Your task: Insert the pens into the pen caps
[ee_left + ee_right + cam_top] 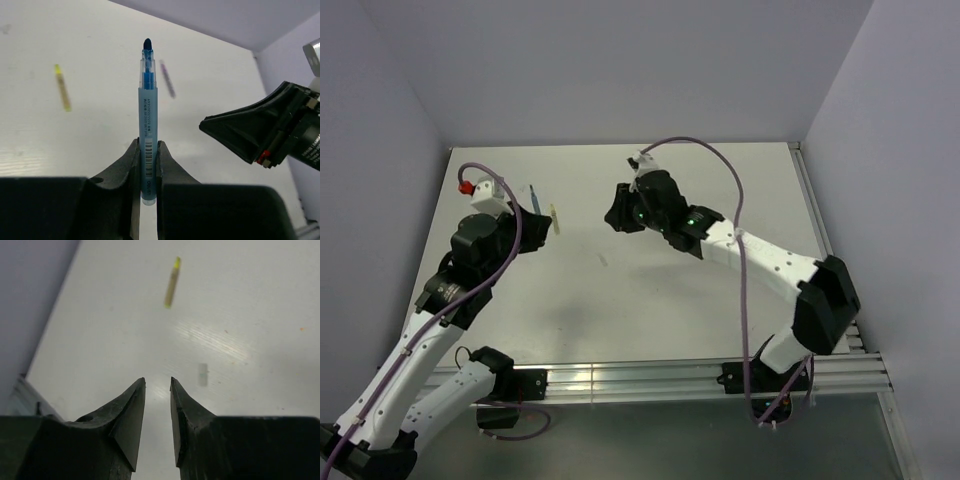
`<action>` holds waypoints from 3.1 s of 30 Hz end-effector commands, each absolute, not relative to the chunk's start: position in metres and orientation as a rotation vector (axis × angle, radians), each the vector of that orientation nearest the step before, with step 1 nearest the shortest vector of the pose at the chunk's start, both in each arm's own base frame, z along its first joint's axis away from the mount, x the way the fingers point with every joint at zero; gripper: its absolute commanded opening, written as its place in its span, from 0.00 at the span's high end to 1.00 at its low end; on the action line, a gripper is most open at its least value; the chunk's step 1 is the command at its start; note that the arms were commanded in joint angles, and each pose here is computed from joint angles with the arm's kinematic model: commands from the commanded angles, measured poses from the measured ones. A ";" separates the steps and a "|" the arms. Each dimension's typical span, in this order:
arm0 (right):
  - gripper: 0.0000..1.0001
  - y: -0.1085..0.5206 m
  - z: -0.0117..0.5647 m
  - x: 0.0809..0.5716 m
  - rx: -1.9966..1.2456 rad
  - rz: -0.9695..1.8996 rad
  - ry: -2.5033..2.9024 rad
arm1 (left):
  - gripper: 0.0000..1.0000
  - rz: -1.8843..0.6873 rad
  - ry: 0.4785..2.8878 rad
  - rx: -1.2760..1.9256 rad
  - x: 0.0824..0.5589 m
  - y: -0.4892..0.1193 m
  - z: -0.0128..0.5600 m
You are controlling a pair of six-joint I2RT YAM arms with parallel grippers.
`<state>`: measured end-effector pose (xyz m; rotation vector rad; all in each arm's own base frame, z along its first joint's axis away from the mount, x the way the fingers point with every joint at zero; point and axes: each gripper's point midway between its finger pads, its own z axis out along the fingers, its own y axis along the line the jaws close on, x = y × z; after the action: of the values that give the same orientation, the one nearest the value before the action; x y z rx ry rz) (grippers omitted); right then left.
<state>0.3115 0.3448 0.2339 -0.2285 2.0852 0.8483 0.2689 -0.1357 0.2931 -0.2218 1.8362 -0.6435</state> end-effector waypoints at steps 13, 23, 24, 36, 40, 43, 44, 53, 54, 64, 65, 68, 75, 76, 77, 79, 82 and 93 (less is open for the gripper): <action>0.71 0.354 0.096 0.364 -0.533 0.453 2.445 | 1.00 -0.246 1.955 -0.241 0.283 -0.082 0.241; 0.63 0.373 0.069 0.355 -0.610 0.444 2.488 | 1.00 -0.252 1.973 -0.248 0.288 -0.079 0.235; 0.62 0.374 0.069 0.355 -0.612 0.445 2.488 | 1.00 -0.256 1.974 -0.248 0.287 -0.080 0.235; 0.55 0.385 0.054 0.349 -0.635 0.377 2.512 | 1.00 -0.268 1.976 -0.236 0.286 -0.082 0.234; 0.55 0.384 0.046 0.347 -0.651 0.360 2.525 | 1.00 -0.272 1.974 -0.234 0.286 -0.083 0.235; 0.55 0.383 0.041 0.346 -0.661 0.341 2.531 | 1.00 -0.275 1.976 -0.231 0.286 -0.084 0.234; 0.55 0.383 0.041 0.346 -0.663 0.337 2.532 | 1.00 -0.276 1.980 -0.230 0.286 -0.084 0.234; 0.56 0.388 0.035 0.343 -0.688 0.326 2.536 | 1.00 -0.276 1.980 -0.227 0.286 -0.084 0.233; 0.56 0.388 0.035 0.343 -0.696 0.322 2.535 | 1.00 -0.277 1.977 -0.227 0.286 -0.084 0.234; 0.60 0.389 0.026 0.336 -0.728 0.283 2.549 | 1.00 -0.281 1.978 -0.223 0.285 -0.085 0.234; 0.60 0.389 0.025 0.336 -0.728 0.278 2.551 | 1.00 -0.282 1.977 -0.225 0.285 -0.085 0.234; 0.63 0.388 0.022 0.335 -0.731 0.268 2.557 | 1.00 -0.284 1.977 -0.221 0.285 -0.086 0.234; 0.65 0.387 0.019 0.332 -0.758 0.245 2.565 | 1.00 -0.283 1.981 -0.218 0.285 -0.086 0.233; 0.66 0.387 0.018 0.332 -0.759 0.237 2.567 | 1.00 -0.285 1.978 -0.220 0.285 -0.086 0.234; 0.66 0.385 0.017 0.330 -0.765 0.219 2.571 | 1.00 -0.283 1.981 -0.218 0.285 -0.086 0.233; 0.67 0.384 0.014 0.327 -0.778 0.203 2.579 | 1.00 -0.286 1.981 -0.219 0.285 -0.086 0.233; 0.71 0.382 0.009 0.326 -0.790 0.190 2.589 | 1.00 -0.288 1.981 -0.216 0.285 -0.087 0.233; 1.00 0.374 0.039 0.336 -0.655 0.239 2.558 | 1.00 -0.420 1.955 -0.114 0.281 -0.109 0.242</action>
<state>0.3321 0.3808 0.0192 -0.7335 2.5664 0.2204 0.2811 -0.0911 0.2261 -0.2102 2.0182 -0.3126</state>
